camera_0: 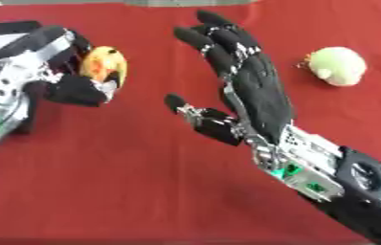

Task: Pick up the objects with one hand, pass them to the other hand, and then place them into the box on the other side of the table.

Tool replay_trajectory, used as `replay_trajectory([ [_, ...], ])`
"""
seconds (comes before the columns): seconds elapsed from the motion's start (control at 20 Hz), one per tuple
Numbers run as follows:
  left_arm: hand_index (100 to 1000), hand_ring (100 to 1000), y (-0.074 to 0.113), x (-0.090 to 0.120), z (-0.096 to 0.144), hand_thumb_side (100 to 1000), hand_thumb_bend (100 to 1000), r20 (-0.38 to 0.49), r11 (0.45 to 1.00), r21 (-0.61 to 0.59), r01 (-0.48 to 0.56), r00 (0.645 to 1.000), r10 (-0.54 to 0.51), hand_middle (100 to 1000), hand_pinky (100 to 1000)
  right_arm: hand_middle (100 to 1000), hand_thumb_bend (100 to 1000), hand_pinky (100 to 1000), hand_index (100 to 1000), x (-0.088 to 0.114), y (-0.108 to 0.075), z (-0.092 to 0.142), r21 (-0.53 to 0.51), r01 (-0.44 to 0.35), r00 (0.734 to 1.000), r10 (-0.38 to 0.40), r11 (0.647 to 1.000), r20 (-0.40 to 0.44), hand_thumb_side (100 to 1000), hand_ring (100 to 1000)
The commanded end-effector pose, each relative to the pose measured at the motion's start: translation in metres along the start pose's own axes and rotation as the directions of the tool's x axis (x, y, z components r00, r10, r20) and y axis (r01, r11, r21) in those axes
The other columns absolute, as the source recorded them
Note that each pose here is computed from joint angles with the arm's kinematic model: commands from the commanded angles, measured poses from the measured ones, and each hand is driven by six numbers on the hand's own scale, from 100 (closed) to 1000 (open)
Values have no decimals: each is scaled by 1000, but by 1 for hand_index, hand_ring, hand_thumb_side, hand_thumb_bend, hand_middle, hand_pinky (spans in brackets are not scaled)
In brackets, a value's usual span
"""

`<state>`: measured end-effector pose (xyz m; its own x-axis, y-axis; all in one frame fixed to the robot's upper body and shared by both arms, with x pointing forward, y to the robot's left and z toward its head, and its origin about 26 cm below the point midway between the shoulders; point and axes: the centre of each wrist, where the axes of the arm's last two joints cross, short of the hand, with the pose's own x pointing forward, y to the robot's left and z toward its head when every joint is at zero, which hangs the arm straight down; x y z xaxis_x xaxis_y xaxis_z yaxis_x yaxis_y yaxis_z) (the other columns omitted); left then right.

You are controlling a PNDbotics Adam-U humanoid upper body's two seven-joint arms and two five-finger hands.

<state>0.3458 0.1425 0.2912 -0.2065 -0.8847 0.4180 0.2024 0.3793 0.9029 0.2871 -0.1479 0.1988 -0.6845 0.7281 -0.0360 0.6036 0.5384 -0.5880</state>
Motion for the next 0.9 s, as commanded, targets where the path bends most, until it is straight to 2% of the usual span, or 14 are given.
replay_trajectory([
  [0.05,404,617,24,-16,7,245,100,-56,997,70,-14,998,18,552,739,659,539,780,816,-4,-9,-4,-24,-1,1000,1,1000,4,100,854],
  [0.5,410,622,52,-63,13,244,100,-187,975,221,-39,979,82,557,739,640,554,769,806,-6,-9,1,2,-5,999,5,1000,-33,100,846],
  [0.7,413,625,61,-90,13,245,100,-241,952,295,-74,959,149,560,739,635,549,760,804,-7,-9,0,21,-1,997,3,1000,-80,100,851],
  [0.9,414,626,69,-109,13,246,100,-258,927,357,-111,943,212,559,736,631,550,758,801,-7,-10,0,9,8,995,-7,1000,-98,100,850],
])
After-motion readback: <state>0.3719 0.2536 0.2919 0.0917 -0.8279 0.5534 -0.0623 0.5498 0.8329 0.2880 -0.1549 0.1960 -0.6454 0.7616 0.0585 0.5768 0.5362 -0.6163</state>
